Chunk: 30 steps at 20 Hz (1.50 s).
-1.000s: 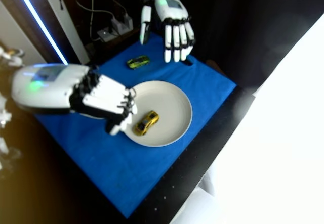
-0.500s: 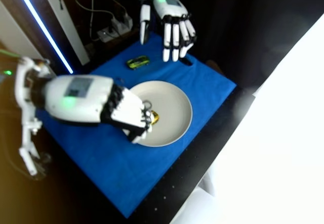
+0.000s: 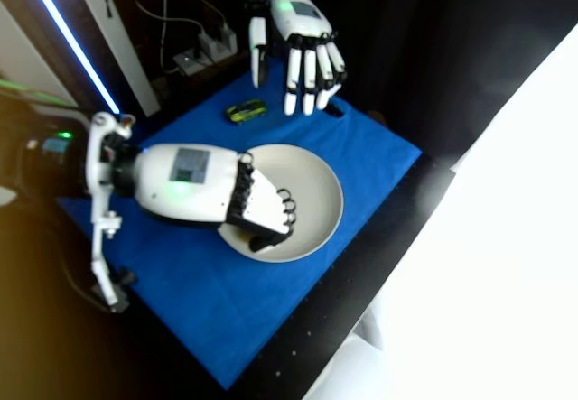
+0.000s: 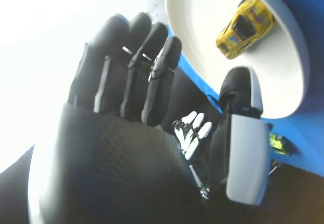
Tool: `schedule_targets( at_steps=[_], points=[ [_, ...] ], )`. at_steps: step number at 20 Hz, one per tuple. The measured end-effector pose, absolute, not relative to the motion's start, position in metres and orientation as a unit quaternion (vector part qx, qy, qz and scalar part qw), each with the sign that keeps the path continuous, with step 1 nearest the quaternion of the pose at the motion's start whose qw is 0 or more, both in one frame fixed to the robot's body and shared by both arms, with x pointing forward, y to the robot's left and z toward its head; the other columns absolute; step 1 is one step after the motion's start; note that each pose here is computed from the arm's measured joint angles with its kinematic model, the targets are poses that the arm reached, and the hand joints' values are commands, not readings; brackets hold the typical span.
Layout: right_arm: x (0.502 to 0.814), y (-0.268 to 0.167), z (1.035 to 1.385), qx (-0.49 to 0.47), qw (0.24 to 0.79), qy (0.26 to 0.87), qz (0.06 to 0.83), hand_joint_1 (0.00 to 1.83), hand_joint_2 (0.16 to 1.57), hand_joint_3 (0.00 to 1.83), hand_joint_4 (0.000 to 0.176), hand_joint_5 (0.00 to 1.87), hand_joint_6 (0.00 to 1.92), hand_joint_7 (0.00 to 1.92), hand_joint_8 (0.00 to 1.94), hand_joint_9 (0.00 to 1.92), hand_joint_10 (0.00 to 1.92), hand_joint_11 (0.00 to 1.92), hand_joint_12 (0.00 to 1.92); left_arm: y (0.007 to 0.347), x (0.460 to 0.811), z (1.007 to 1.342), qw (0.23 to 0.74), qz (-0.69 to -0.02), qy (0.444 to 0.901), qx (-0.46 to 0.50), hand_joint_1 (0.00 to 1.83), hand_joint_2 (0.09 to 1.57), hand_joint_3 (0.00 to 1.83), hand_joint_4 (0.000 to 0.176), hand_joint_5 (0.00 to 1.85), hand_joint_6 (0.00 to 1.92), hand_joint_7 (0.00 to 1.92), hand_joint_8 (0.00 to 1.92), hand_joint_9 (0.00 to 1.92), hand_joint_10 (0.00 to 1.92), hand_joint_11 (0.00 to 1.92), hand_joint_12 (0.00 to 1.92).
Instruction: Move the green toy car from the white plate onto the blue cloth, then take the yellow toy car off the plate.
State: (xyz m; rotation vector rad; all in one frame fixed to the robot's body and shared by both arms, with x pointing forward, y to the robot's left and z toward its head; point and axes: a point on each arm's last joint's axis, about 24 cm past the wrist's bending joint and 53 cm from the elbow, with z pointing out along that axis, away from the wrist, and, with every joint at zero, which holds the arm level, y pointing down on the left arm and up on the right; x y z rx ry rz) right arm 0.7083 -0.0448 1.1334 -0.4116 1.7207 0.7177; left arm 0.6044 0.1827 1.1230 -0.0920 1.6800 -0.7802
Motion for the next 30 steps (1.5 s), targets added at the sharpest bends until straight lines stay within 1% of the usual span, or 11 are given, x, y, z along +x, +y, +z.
schedule_targets(
  at_steps=[2, 5, 6, 7, 8, 9, 12, 15, 20, 24, 30],
  points=[
    [0.708, -0.044, 1.135, -0.176, 0.578, 0.735, 0.308, 0.78, 0.99, 0.0, 0.0, 0.79, 0.03, 0.65, 0.51, 0.4, 1.16, 0.19, 1.89, 0.183, 0.604, 1.123, 0.6, -0.336, 0.724, -0.04, 0.54, 1.2, 0.0, 0.069, 0.86, 0.03, 0.73, 0.07, 0.31, 0.84, 0.01, 1.55],
    [0.708, -0.044, 1.134, -0.176, 0.578, 0.735, 0.308, 0.82, 0.97, 0.0, 0.0, 0.77, 0.01, 0.62, 0.67, 0.44, 1.27, 0.31, 1.89, 0.184, 0.605, 1.123, 0.601, -0.336, 0.724, -0.042, 0.6, 1.18, 0.0, 0.055, 0.87, 0.02, 0.74, 0.06, 0.35, 0.77, 0.01, 1.46],
    [0.708, -0.044, 1.134, -0.176, 0.578, 0.735, 0.308, 0.83, 0.97, 0.0, 0.0, 0.75, 0.0, 0.62, 0.77, 0.49, 1.36, 0.41, 1.91, 0.183, 0.604, 1.123, 0.6, -0.337, 0.724, -0.042, 0.6, 1.18, 0.0, 0.065, 0.87, 0.02, 0.73, 0.05, 0.36, 0.71, 0.01, 1.43],
    [0.708, -0.044, 1.134, -0.176, 0.577, 0.736, 0.307, 0.85, 0.96, 0.0, 0.0, 0.76, 0.0, 0.6, 0.93, 0.5, 1.44, 0.46, 1.92, 0.183, 0.604, 1.124, 0.601, -0.338, 0.723, -0.044, 0.81, 1.24, 0.0, 0.154, 0.74, 1.1, 0.74, 0.04, 0.4, 0.64, 0.0, 1.39],
    [0.708, -0.044, 1.133, -0.176, 0.576, 0.737, 0.307, 0.85, 0.96, 0.0, 0.0, 0.76, 0.0, 0.61, 1.17, 0.57, 1.57, 0.6, 1.92, 0.183, 0.603, 1.125, 0.601, -0.339, 0.722, -0.044, 0.82, 1.28, 0.0, 0.172, 0.66, 1.4, 0.75, 0.04, 0.41, 0.61, 0.0, 1.37],
    [0.708, -0.044, 1.132, -0.176, 0.575, 0.738, 0.306, 0.85, 0.97, 0.0, 0.0, 0.76, 0.0, 0.56, 1.01, 0.5, 1.4, 0.46, 1.87, 0.182, 0.603, 1.126, 0.602, -0.34, 0.722, -0.041, 0.82, 1.29, 0.0, 0.175, 0.64, 1.47, 0.75, 0.04, 0.42, 0.64, 0.0, 1.44],
    [0.708, -0.042, 1.129, -0.178, 0.571, 0.741, 0.306, 0.84, 0.95, 0.0, 0.0, 0.76, 0.01, 0.58, 0.85, 0.5, 1.36, 0.4, 1.89, 0.183, 0.604, 1.127, 0.604, -0.339, 0.72, -0.044, 0.83, 1.29, 0.0, 0.176, 0.64, 1.47, 0.76, 0.05, 0.39, 0.7, 0.0, 1.36],
    [0.709, -0.04, 1.126, -0.178, 0.568, 0.743, 0.305, 0.81, 0.99, 0.0, 0.0, 0.8, 0.02, 0.64, 0.48, 0.47, 0.97, 0.24, 1.67, 0.183, 0.604, 1.127, 0.605, -0.34, 0.719, -0.044, 0.83, 1.28, 0.0, 0.176, 0.65, 1.47, 0.76, 0.06, 0.37, 0.77, 0.0, 1.42],
    [0.711, -0.034, 1.118, -0.18, 0.561, 0.749, 0.302, 0.82, 1.0, 0.0, 0.0, 0.82, 0.07, 0.75, 0.16, 0.5, 0.79, 0.23, 1.58, 0.183, 0.604, 1.128, 0.605, -0.34, 0.718, -0.045, 0.84, 1.28, 0.0, 0.176, 0.66, 1.45, 0.76, 0.07, 0.37, 0.77, 0.0, 1.49],
    [0.714, -0.037, 1.114, -0.18, 0.557, 0.755, 0.296, 0.82, 1.0, 0.0, 0.0, 0.79, 0.08, 0.82, 0.16, 0.51, 1.02, 0.34, 1.66, 0.183, 0.603, 1.128, 0.606, -0.341, 0.717, -0.046, 0.84, 1.27, 0.0, 0.176, 0.66, 1.44, 0.73, 0.1, 0.32, 0.91, 0.01, 1.58],
    [0.716, -0.034, 1.108, -0.18, 0.551, 0.76, 0.294, 0.82, 1.04, 0.0, 0.0, 0.77, 0.22, 0.82, 0.05, 0.59, 0.69, 0.35, 1.52, 0.182, 0.603, 1.128, 0.605, -0.341, 0.718, -0.045, 0.84, 1.27, 0.0, 0.176, 0.67, 1.43, 0.72, 0.16, 0.34, 0.89, 0.02, 1.55]
  ],
)
